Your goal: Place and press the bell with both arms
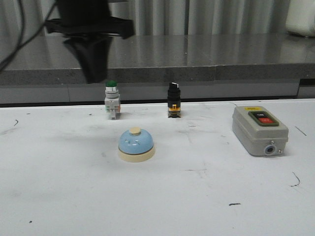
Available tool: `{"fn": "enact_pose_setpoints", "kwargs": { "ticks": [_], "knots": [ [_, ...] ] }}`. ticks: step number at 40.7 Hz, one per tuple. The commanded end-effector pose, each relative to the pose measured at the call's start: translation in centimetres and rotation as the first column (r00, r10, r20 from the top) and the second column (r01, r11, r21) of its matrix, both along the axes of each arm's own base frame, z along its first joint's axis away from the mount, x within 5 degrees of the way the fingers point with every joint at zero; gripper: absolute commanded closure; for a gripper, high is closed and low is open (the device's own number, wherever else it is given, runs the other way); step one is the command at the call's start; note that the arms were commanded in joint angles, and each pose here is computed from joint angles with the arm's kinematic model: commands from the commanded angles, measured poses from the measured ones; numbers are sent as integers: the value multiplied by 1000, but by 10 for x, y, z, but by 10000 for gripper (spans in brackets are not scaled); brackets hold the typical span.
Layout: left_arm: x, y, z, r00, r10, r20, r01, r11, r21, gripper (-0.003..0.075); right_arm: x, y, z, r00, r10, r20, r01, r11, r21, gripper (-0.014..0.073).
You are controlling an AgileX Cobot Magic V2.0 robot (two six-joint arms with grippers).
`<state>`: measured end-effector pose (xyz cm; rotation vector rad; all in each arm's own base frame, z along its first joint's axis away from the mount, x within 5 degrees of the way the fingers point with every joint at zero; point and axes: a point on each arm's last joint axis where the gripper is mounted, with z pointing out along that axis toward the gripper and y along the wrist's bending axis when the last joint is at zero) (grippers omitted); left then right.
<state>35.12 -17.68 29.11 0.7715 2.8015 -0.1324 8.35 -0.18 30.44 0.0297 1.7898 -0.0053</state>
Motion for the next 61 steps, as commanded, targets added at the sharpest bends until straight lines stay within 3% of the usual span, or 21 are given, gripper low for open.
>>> {"fn": "enact_pose_setpoints", "kwargs": {
  "ticks": [1, 5, 11, 17, 25, 33, 40, 42, 47, 56, 61],
  "knots": [
    [-27, 32, 37, 991, 82, 104, -74, 995, -73, 740, 2, 0, 18, 995, -4, 95, 4, 1000, -4, 250],
    [-49, 60, 36, 971, 163, 176, -139, 980, -144, 740, 2, 0, 18, 995, -4, 95, 4, 1000, -4, 250],
    [-96, 97, 44, 897, 271, 349, -188, 949, -253, 740, 2, 0, 18, 995, -4, 95, 4, 1000, -4, 250],
    [-160, 127, 53, 766, 357, 534, -178, 917, -357, 740, 2, 0, 18, 995, -4, 95, 4, 1000, -4, 250],
    [-251, 157, 61, 526, 467, 710, -129, 870, -476, 740, 2, 0, 18, 995, -4, 96, 4, 1000, -4, 250],
    [-305, 172, 52, 389, 514, 764, -157, 854, -495, 740, 2, 0, 18, 995, -4, 96, 4, 1000, -4, 250],
    [-338, 174, 43, 251, 528, 811, -81, 847, -526, 740, 2, 0, 18, 995, -4, 96, 4, 1000, -4, 250],
    [-342, 174, 41, 248, 529, 812, -77, 846, -528, 740, 2, 0, 18, 995, -4, 96, 4, 1000, -4, 250],
    [-341, 174, 37, 288, 525, 801, -102, 848, -520, 740, 2, 0, 18, 995, -4, 96, 4, 1000, -4, 250],
    [-339, 174, 42, 244, 530, 812, -75, 845, -529, 740, 2, 0, 18, 995, -4, 96, 4, 1000, -4, 250],
    [-339, 174, 43, 241, 530, 813, -73, 845, -529, 740, 2, 0, 18, 995, -4, 96, 4, 1000, -4, 250]
  ]
}}
